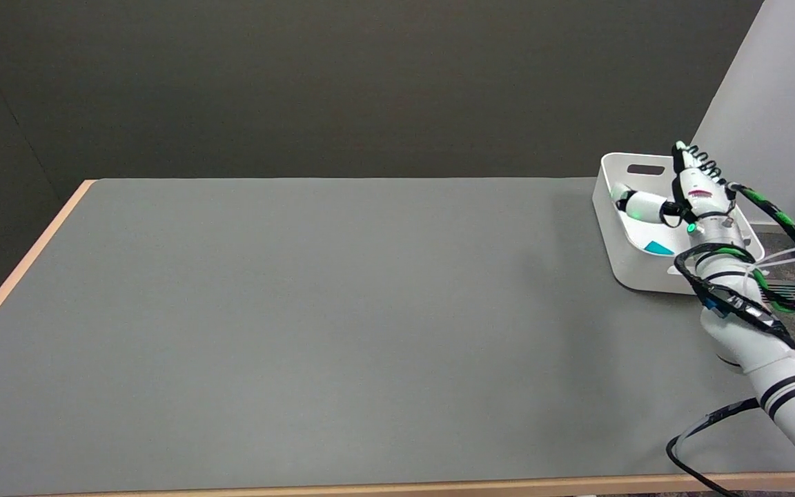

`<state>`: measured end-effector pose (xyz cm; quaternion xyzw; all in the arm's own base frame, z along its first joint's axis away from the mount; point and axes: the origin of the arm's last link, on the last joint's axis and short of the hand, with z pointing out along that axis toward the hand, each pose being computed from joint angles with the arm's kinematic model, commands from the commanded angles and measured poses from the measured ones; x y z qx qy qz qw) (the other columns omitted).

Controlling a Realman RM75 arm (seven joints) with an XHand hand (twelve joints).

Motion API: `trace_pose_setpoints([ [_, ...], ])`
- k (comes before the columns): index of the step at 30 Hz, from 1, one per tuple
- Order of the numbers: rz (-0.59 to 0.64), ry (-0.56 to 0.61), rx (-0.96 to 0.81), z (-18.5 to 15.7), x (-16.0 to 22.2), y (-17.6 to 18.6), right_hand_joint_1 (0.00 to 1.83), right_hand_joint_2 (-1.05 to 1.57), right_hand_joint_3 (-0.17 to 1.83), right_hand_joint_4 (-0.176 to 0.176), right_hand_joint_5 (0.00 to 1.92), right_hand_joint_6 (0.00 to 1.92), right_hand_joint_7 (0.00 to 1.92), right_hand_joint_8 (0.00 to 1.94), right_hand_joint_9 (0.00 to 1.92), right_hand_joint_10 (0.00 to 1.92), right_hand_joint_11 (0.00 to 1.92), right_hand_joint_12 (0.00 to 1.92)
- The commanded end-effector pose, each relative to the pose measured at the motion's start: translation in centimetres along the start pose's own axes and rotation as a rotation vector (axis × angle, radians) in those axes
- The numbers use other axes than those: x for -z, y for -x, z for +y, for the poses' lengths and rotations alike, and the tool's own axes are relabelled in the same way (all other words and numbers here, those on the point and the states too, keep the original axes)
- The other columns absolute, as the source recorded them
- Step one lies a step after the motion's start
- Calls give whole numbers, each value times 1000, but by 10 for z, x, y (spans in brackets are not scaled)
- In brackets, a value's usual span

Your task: Place blue wooden cube into white box.

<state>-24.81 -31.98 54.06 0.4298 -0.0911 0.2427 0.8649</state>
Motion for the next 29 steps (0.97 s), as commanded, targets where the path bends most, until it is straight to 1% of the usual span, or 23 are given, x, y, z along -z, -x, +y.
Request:
trace_pose_setpoints([
  [1,108,-569,-379,-134,49,-69,394,656,731,-21,-1,42,-1,-1,-1,-1,-1,460],
  [2,108,-637,-397,-150,60,-72,390,652,799,-8,6,83,6,26,2,87,-1,529],
  [3,107,-736,-409,-172,79,-75,400,633,935,14,21,164,21,88,10,286,-1,684],
  [4,103,-785,-411,-183,90,-75,390,629,984,21,38,230,43,134,17,404,-1,768],
  [5,86,-832,-416,-194,103,-72,364,634,986,19,60,298,72,179,26,493,-1,823],
  [6,58,-873,-425,-204,116,-66,351,655,987,16,104,364,142,252,84,584,4,907],
  [7,8,-908,-444,-215,131,-57,356,696,989,14,176,422,262,358,206,675,16,1025],
  [8,-53,-946,-467,-226,147,-46,361,721,990,13,222,462,339,428,284,734,27,1098],
  [9,-95,-967,-485,-232,158,-38,365,726,989,15,233,480,356,448,303,751,38,1109],
  [10,-146,-987,-503,-238,169,-29,370,732,985,17,245,501,376,470,325,772,52,1123],
  [11,-209,-1007,-530,-243,183,-16,399,767,920,29,277,572,437,506,368,843,100,1188],
  [12,-234,-1014,-549,-246,189,-11,424,796,863,39,304,633,489,536,406,903,141,1243],
  [13,-266,-1016,-579,-248,196,-5,442,795,864,47,322,679,518,566,435,942,165,1282],
  [14,-316,-1010,-631,-250,207,4,458,781,891,54,338,721,537,599,462,974,185,1316],
  [16,-369,-986,-701,-251,217,14,445,756,957,91,395,829,577,670,525,998,259,1357],
  [17,-397,-965,-748,-252,223,19,457,772,925,100,402,869,583,688,529,1019,278,1373],
  [19,-421,-947,-787,-253,231,25,490,804,860,113,409,939,593,715,531,1060,303,1404],
  [21,-417,-950,-809,-254,239,27,526,789,881,124,429,987,605,737,547,1085,313,1430],
  [23,-383,-974,-798,-254,245,25,540,790,881,126,432,998,608,741,549,1090,314,1434],
  [24,-328,-1008,-751,-255,249,22,554,790,880,126,434,1004,609,743,550,1091,314,1436],
  [26,-180,-1097,-618,-257,259,15,571,791,879,126,436,1011,611,745,550,1092,313,1437],
  [28,-93,-1135,-557,-258,270,15,594,793,876,124,439,1018,613,748,551,1096,312,1439],
  [29,-84,-1134,-554,-258,272,16,611,794,874,123,441,1024,615,751,552,1100,312,1440],
])
